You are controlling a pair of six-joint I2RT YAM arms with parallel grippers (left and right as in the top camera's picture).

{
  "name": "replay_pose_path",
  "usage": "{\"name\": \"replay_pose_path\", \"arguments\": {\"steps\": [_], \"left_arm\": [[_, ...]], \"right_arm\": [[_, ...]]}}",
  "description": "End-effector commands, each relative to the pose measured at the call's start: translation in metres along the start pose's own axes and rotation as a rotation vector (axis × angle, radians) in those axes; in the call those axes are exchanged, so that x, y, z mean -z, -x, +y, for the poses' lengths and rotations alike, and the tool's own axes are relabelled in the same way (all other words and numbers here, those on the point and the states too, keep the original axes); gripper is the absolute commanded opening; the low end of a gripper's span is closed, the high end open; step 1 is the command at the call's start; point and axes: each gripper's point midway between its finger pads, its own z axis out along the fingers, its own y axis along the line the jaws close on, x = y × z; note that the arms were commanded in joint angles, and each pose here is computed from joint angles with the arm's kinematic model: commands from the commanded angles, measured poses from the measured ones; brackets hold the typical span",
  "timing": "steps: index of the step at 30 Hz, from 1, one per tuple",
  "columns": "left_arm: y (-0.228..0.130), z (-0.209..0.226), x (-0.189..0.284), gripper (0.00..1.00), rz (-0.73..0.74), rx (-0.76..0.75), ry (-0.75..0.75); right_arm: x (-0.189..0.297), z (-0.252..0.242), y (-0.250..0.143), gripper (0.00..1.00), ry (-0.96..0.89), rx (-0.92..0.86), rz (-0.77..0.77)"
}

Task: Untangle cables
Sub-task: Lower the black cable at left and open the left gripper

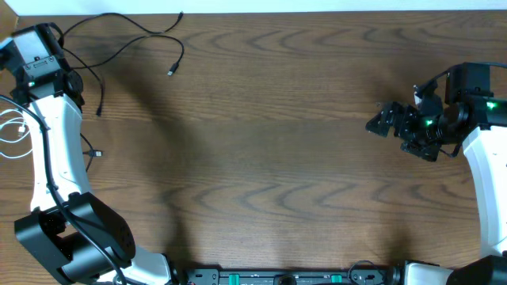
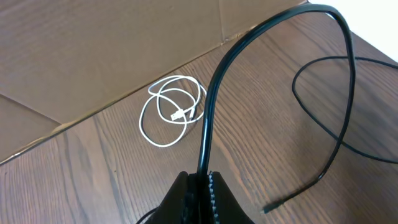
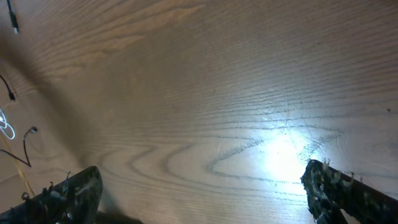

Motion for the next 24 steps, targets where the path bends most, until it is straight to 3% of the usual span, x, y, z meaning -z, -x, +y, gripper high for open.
{"name": "replay_pose_path", "arguments": {"steps": [1, 10, 18, 24], "left_arm": [[-0.016, 0.005, -0.012, 0.08, 0.031, -0.021, 0.039], [-0.063, 0.003, -0.036, 0.07, 0.177, -0.095, 0.085], [-0.112, -0.031, -0.048, 0.08, 0.366, -0.127, -0.080], [-0.139, -0.027, -0.066, 0.08, 0.442, -0.108, -0.032]], "right_arm": [[0.000, 0.003, 0.000, 0.99, 0.005, 0.004, 0.000], [0.000, 0.003, 0.000, 0.99, 0.005, 0.004, -0.001], [0.000, 0.003, 0.000, 0.99, 0.005, 0.004, 0.000], [0.000, 0.002, -0.001, 0.99, 0.003, 0.001, 0.006]]}}
